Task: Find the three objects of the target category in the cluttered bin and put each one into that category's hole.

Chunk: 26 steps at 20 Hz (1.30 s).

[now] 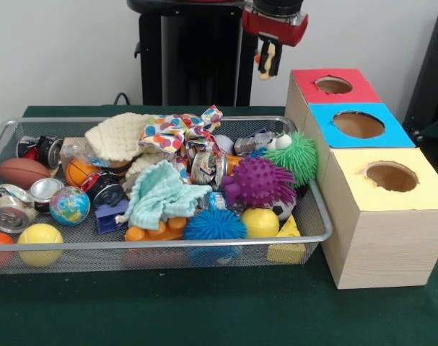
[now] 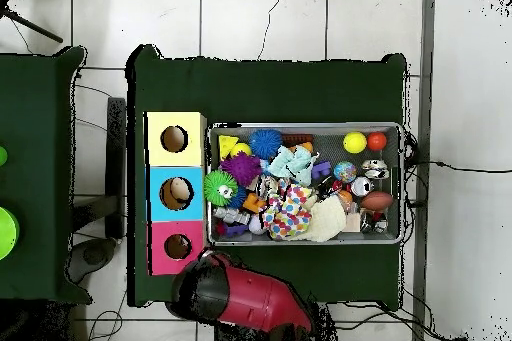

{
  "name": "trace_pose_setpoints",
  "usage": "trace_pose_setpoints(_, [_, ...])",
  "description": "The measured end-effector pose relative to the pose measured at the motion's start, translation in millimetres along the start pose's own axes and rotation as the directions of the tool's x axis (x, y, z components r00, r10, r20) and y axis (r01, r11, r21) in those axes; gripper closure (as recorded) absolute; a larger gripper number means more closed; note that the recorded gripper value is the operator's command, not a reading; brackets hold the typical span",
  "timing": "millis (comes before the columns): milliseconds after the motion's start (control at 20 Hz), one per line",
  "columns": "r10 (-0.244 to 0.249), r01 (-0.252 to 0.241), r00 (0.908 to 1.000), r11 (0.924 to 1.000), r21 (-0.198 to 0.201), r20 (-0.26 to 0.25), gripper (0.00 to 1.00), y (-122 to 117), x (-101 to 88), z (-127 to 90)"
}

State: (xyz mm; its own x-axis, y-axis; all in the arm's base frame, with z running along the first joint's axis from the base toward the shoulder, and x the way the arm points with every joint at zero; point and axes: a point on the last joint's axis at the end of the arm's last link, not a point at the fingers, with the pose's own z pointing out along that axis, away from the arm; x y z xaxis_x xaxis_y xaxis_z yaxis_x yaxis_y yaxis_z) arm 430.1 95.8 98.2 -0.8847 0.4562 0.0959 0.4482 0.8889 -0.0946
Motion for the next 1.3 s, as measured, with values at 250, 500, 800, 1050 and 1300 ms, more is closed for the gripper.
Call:
trace_pose_setpoints(250, [0.014,-0.014,0.9999,0.9999,0.007,-0.001,1.0,1.8,-6.1,0.5])
trace_pose_setpoints(500, [0.002,-0.001,0.9994,0.9994,0.034,-0.033,1.0,10.7,-17.5,-16.7])
trace_pose_setpoints(800, [-0.005,0.009,0.9969,0.9987,0.049,-0.079,1.0,20.7,-33.4,-35.9])
trace_pose_setpoints(1050, [-0.005,0.009,0.9962,0.9988,0.048,-0.087,1.0,28.0,-54.0,-52.6])
trace_pose_setpoints(1300, [0.002,-0.001,0.9985,0.9996,0.028,-0.054,1.0,37.1,-75.5,-61.2])
